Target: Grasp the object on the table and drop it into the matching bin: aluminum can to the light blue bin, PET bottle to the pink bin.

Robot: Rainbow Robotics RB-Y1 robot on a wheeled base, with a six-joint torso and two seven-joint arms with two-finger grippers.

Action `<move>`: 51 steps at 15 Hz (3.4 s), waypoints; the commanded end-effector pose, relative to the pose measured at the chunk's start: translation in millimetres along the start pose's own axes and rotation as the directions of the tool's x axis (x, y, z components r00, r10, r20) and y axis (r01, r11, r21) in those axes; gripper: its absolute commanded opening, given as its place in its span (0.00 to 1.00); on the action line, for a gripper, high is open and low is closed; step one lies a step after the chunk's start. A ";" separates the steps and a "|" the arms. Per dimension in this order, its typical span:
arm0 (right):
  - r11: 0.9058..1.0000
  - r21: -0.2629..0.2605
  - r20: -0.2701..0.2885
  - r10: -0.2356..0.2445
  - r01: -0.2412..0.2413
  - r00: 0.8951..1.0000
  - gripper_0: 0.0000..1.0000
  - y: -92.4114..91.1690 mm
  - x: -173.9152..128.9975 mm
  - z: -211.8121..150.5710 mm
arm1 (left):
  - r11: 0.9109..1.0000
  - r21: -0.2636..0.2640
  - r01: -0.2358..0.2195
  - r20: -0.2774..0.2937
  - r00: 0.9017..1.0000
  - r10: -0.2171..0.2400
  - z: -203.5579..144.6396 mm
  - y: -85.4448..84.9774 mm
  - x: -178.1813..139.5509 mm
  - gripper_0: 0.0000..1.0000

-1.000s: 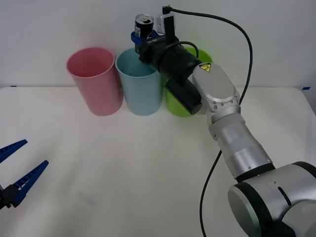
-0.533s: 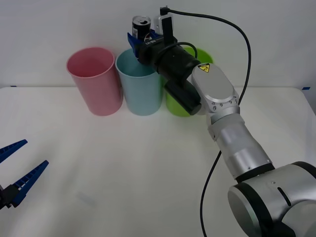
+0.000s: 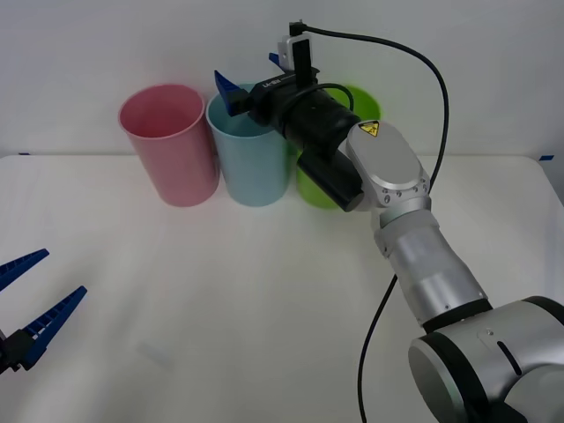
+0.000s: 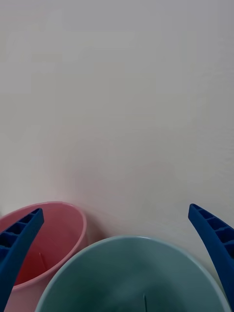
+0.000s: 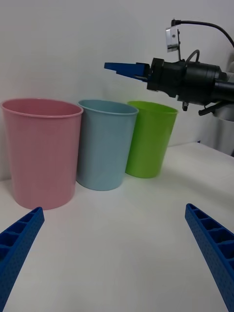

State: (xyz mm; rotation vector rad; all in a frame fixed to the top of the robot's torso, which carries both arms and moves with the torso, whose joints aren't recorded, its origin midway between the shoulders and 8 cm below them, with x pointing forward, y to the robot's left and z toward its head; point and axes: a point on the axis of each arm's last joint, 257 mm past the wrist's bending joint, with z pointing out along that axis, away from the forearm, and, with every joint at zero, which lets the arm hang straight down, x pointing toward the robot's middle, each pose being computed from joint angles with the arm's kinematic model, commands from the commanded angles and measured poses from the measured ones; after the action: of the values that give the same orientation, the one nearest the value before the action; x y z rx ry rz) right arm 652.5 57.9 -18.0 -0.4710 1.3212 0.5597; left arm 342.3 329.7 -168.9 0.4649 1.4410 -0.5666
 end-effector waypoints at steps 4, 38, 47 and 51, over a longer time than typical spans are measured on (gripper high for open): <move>0.998 -0.059 0.036 -0.008 0.010 0.999 1.00 9.4 -1.8 -39.4 | 1.000 0.000 0.000 0.000 1.000 0.000 0.0 0.0 0.0 1.00; 0.988 -0.151 -0.252 -0.068 0.031 0.965 1.00 -57.3 67.0 -471.4 | 1.000 0.000 0.000 0.000 1.000 0.000 0.0 0.0 0.0 1.00; 0.997 -0.080 -0.282 -0.014 -0.009 0.959 1.00 -60.0 76.0 -529.9 | 1.000 0.000 0.000 0.000 1.000 0.000 0.0 0.0 0.0 1.00; 0.998 -0.053 -0.289 0.012 -0.028 0.957 1.00 -57.3 78.1 -546.1 | 1.000 0.000 0.000 0.000 1.000 0.000 0.0 0.0 0.0 1.00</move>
State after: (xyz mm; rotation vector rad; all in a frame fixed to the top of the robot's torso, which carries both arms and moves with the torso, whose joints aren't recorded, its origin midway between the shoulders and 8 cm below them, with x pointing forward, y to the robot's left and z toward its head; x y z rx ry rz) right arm 284.3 -313.5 -196.8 -0.6061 1.5901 0.5606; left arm 342.2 329.7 -168.9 0.4649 1.4410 -0.5667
